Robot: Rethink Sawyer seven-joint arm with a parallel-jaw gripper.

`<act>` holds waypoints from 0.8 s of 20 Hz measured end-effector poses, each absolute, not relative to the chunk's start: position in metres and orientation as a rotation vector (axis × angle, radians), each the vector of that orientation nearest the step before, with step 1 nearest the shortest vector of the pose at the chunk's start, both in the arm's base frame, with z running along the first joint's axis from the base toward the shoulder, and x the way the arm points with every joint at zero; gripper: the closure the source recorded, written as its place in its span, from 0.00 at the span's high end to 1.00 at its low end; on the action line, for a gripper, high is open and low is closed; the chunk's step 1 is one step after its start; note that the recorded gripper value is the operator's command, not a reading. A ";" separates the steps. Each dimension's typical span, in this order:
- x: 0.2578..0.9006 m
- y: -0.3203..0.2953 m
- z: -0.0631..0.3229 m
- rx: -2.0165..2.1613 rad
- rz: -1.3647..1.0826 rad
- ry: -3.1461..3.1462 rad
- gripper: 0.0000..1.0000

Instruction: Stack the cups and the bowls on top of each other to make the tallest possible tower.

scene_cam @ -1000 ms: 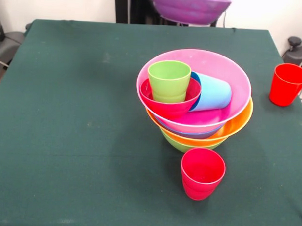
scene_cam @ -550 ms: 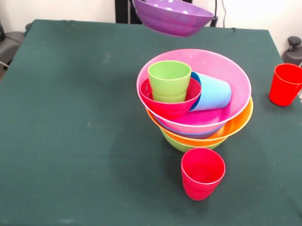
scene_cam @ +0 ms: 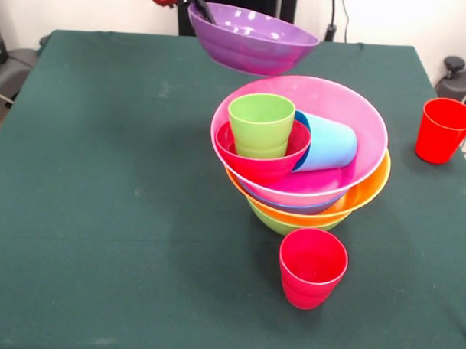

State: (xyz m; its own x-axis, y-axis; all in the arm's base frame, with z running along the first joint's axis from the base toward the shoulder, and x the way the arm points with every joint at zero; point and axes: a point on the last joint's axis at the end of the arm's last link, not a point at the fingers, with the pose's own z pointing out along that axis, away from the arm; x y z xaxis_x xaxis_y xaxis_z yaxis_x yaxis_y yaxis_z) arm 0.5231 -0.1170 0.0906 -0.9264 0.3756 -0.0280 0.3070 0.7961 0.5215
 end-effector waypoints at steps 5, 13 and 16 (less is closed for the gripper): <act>0.529 -0.119 0.083 0.568 0.845 2.868 0.00; 0.541 -0.114 0.071 0.647 0.965 2.843 0.00; 0.546 -0.110 0.066 0.688 1.027 2.822 0.00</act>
State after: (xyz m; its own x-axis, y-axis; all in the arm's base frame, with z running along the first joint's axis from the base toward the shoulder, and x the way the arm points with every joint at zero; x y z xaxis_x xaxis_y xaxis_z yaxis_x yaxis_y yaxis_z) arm 0.5462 -0.1101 0.0661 -0.8986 0.4288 0.0932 0.3884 0.6785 0.6236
